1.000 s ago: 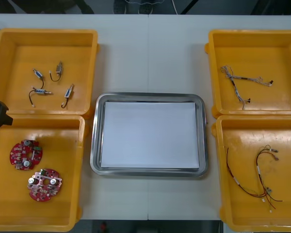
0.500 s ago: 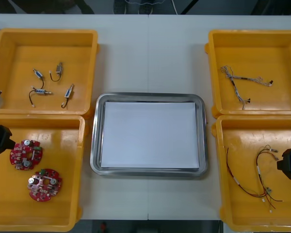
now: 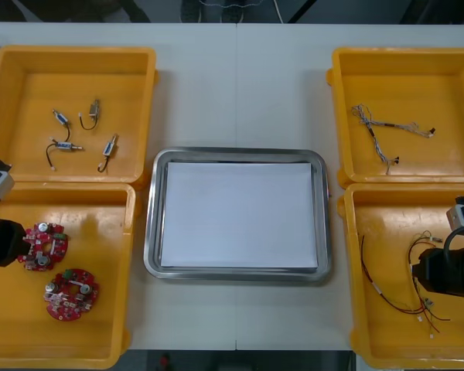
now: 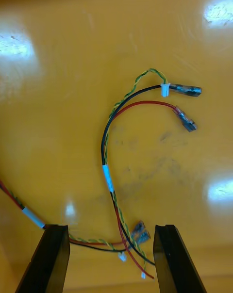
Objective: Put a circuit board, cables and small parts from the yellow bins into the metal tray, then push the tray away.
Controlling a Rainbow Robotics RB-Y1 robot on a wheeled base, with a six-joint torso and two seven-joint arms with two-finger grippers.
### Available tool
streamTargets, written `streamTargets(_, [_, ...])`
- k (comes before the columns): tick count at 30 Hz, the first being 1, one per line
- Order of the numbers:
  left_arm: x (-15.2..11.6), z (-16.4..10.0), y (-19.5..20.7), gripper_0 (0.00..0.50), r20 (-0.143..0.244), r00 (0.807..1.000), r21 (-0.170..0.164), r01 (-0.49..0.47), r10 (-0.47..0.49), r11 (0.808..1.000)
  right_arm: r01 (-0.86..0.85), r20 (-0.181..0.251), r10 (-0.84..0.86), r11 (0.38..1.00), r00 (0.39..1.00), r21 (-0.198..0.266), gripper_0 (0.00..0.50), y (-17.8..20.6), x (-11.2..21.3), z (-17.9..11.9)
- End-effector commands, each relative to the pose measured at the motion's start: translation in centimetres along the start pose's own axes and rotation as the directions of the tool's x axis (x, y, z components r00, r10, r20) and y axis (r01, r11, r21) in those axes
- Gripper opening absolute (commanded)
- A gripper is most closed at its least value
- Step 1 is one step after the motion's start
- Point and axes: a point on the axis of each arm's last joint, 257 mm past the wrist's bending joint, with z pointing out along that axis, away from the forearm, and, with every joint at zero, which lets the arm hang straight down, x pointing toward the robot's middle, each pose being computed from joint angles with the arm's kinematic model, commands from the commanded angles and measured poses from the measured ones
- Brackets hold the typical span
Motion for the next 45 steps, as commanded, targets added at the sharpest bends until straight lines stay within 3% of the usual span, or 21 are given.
streamTargets(1, [0.4, 0.5, -1.3, 0.5, 0.015, 0.998, 0.006, 0.067, -0.067, 0.998, 0.057, -0.012, -0.057, 0.998, 0.998, 0.0, 0.5, 0.4, 1.6, 1.9])
streamTargets(10, [0.2, 1.4, -2.4, 0.5, 0.022, 0.997, 0.007, 0.075, -0.075, 0.997, 0.083, -0.001, -0.083, 0.996, 0.997, 0.015, 0.5, 0.2, 2.5, 5.0])
streamTargets(21, [0.9, 2.7, -3.2, 0.5, 0.02, 0.994, 0.003, 0.105, -0.105, 0.994, 0.079, -0.008, -0.079, 0.997, 0.997, 0.006, 0.5, 0.2, 2.8, 5.5])
streamTargets(33, [1.3, 4.2, -3.6, 0.5, 0.03, 0.982, -0.038, 0.19, -0.188, 0.981, 0.076, -0.005, -0.076, 0.997, 0.997, -0.01, 0.5, 0.4, 2.9, 6.0])
streamTargets(35, [1.3, 4.4, -3.7, 0.5, 0.032, 0.979, -0.038, 0.205, -0.204, 0.978, 0.076, -0.005, -0.076, 0.997, 0.997, -0.014, 0.387, 0.6, 2.9, 6.0])
streamTargets(37, [1.4, 4.6, -3.9, 0.5, 0.03, 0.979, -0.039, 0.204, -0.203, 0.978, 0.069, -0.007, -0.069, 0.997, 0.998, -0.02, 0.051, 0.8, 3.0, 6.0])
streamTargets(38, [1.4, 4.6, -3.9, 0.5, 0.03, 0.978, -0.041, 0.207, -0.206, 0.977, 0.068, -0.008, -0.068, 0.998, 0.998, -0.019, 0.003, 0.8, 3.0, 6.0])
streamTargets(45, [1.3, 6.1, -3.3, 0.5, 0.037, 0.97, -0.042, 0.24, -0.239, 0.97, 0.071, 0.003, -0.071, 0.997, 0.997, -0.014, 0.0, 0.7, 2.6, 5.9])
